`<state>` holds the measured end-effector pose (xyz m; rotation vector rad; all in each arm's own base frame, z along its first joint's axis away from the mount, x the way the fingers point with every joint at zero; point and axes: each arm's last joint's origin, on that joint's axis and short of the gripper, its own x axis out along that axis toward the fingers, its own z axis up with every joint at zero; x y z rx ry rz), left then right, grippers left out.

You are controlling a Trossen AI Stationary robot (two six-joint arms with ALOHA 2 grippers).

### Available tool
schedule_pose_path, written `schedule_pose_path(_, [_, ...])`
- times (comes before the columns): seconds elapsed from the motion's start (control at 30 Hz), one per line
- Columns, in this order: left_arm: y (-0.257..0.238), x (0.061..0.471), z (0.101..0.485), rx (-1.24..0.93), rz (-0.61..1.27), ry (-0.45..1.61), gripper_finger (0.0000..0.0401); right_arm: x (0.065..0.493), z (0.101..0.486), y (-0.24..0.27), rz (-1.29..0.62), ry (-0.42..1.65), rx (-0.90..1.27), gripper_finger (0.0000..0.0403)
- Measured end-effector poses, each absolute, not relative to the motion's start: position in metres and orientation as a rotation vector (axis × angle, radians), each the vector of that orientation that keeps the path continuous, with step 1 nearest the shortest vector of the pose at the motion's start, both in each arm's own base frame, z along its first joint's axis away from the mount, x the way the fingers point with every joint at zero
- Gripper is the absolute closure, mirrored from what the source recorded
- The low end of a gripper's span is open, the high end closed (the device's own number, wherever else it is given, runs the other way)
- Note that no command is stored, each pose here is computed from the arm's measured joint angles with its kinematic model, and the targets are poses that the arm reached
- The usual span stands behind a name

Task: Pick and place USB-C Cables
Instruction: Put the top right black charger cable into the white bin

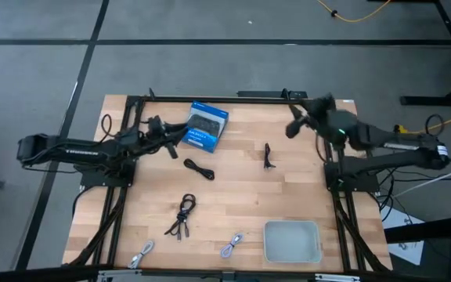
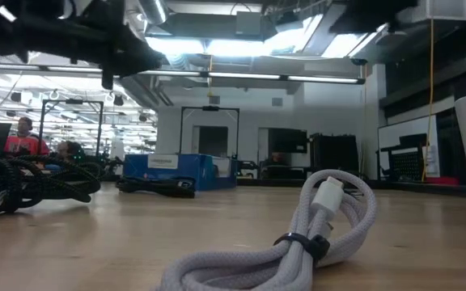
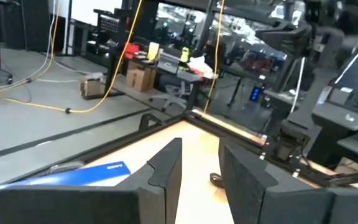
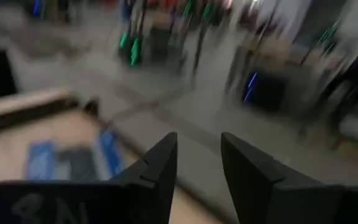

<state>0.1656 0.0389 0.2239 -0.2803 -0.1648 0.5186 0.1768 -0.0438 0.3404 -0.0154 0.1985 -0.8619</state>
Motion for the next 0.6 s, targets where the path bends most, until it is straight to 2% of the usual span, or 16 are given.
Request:
schedule_pose_path(0.13, [0.043, 0.175, 0.222, -0.275, 0.54, -0.127, 0.0303, 0.204, 0.336, -0.073, -0.781, 0.484, 0.169, 0.0274])
schedule_pose_path(0.3, [0.047, 0.178, 0.215, -0.271, 0.562, -0.084, 0.0303, 0.233, 0.292, -0.105, -0.776, 0.781, 0.356, 0.0274])
schedule_pose_path(0.6, [0.048, 0.178, 0.215, -0.261, 0.567, -0.08, 0.0303, 0.274, 0.235, -0.107, -0.771, 0.952, 0.487, 0.0274])
